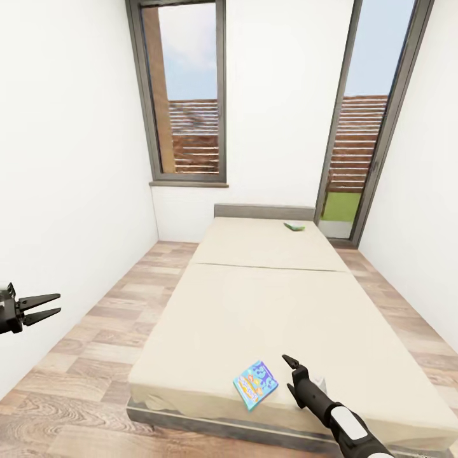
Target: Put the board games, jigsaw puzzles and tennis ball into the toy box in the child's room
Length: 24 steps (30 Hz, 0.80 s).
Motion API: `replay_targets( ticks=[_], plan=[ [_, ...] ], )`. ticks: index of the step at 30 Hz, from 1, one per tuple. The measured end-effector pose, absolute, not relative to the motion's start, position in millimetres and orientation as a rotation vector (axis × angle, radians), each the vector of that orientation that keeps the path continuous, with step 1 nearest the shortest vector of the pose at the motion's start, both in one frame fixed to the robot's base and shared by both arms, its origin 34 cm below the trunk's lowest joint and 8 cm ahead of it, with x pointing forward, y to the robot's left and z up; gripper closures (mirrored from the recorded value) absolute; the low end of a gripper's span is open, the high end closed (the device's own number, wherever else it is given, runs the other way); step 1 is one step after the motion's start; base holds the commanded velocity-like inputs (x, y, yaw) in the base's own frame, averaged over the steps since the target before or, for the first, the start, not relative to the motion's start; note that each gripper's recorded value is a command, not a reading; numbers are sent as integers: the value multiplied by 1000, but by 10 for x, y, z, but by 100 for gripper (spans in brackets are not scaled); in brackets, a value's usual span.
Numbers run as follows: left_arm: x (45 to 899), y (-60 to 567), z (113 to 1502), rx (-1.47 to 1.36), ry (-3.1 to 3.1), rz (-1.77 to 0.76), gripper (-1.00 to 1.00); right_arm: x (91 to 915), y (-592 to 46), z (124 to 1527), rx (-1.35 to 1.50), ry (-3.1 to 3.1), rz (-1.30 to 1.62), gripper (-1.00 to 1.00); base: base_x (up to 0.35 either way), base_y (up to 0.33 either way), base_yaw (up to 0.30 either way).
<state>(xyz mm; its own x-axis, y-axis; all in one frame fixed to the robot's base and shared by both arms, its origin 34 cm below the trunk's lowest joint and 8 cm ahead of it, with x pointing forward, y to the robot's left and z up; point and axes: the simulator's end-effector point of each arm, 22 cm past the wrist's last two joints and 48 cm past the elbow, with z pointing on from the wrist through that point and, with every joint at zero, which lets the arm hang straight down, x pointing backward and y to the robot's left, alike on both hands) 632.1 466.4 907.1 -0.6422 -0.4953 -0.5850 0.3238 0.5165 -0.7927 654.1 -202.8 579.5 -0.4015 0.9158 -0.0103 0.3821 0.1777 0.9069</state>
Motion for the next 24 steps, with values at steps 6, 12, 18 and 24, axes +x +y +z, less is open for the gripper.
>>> replay_targets(
  ticks=[6,12,18,24],
  plan=[
    [6304,4665,8956,-141,1913,-1225,-100,6524,-2028,5676,1219,1880,1190,-100,0,0,0],
    [6285,4667,8844,-140,1910,-1226,-100,6506,-2025,5555,1219,1881,1189,-100,0,0,0],
    [6265,4668,8720,-141,1910,-1226,-100,6487,-2018,5434,1218,1881,1190,-100,0,0,0],
    [6245,4666,8604,-139,1907,-1226,-100,6471,-2011,5322,1219,1877,1195,-100,0,0,0]
  ],
)
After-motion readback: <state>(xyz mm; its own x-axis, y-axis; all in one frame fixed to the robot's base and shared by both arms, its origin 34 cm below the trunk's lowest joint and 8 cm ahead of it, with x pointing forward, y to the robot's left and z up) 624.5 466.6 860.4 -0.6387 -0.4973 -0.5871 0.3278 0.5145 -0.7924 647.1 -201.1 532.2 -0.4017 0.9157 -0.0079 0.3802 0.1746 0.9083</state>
